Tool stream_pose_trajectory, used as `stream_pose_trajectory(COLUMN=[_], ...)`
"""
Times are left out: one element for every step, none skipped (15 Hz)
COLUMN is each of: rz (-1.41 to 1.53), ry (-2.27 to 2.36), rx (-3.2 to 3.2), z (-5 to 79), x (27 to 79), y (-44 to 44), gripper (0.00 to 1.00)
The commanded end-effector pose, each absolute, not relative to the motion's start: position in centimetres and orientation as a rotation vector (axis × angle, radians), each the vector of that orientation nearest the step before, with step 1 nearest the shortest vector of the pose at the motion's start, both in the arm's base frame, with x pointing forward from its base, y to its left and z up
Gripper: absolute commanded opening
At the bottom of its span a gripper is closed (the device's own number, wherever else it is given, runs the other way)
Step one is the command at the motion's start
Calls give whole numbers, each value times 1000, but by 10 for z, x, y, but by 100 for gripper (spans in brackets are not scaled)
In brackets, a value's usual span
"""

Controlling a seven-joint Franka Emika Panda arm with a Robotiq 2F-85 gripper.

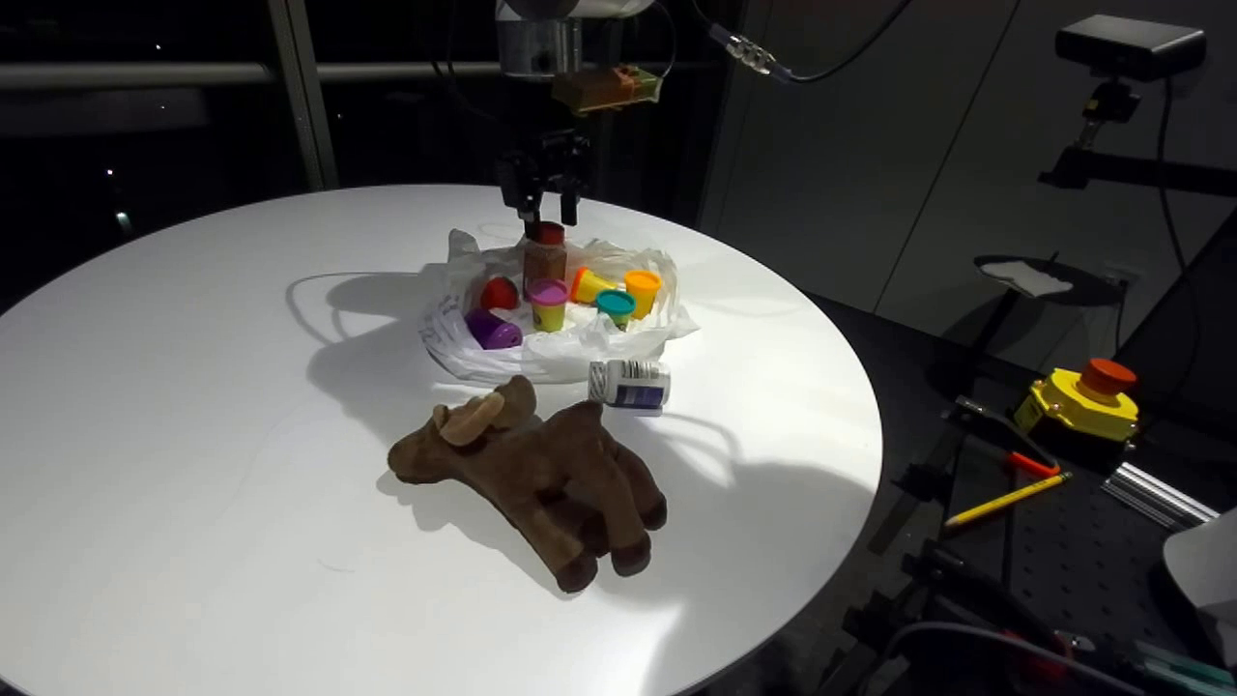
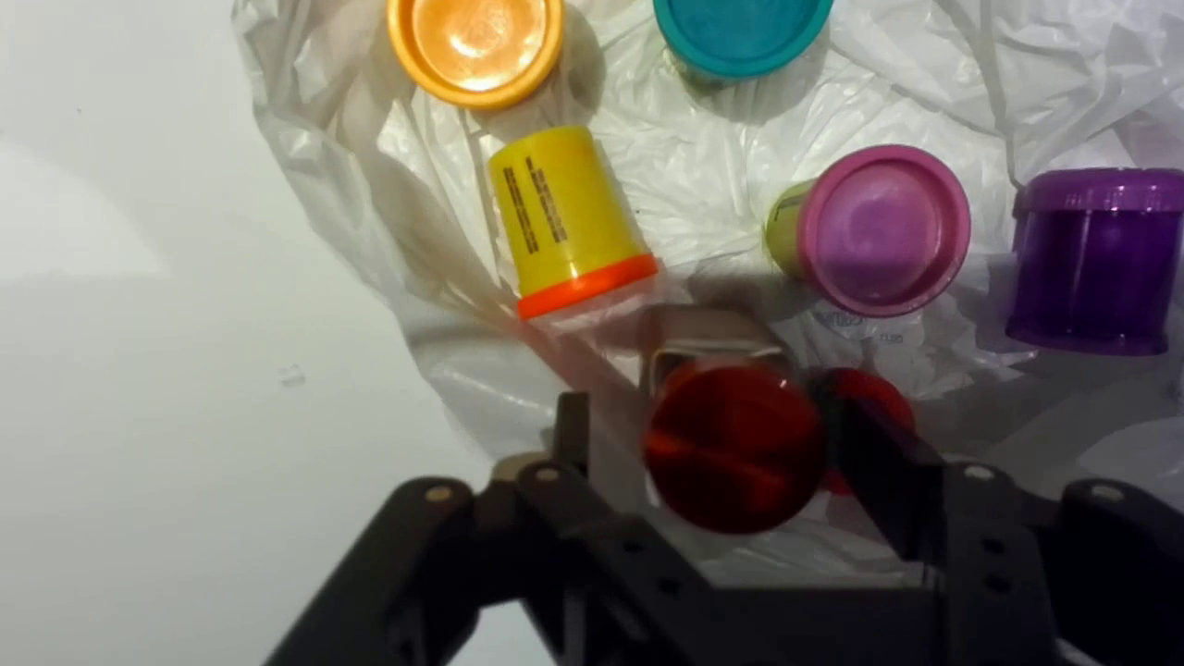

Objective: Put the objects on the table in the plastic bag

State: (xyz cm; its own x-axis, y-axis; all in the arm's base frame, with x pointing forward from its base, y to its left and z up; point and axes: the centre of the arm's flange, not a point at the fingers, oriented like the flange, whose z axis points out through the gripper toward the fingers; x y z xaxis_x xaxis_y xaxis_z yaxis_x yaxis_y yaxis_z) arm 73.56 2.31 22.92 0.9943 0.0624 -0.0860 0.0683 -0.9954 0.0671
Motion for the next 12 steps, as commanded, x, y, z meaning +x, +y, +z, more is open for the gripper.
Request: stream_pose_trajectory(rz=[-61,-53,-46,-44,-43,-64,-80,-108,-132,-156,-175,-198], ry=[81,77,76,99,112,154,203,260,318,377,431,487], rx=[3114,3103,3080,3063,3053,3053,3053,3049,3050,3045,3024,3003], z=[258,268,277,287,296,305,310,313,316,313,303,297], x=[747,745,741,735,726,715,702,686,669,653,636,620], y=[22,25,30,38,48,60,73,89,105,120,133,145], gripper=[100,100,100,100,100,100,100,100,100,100,100,100])
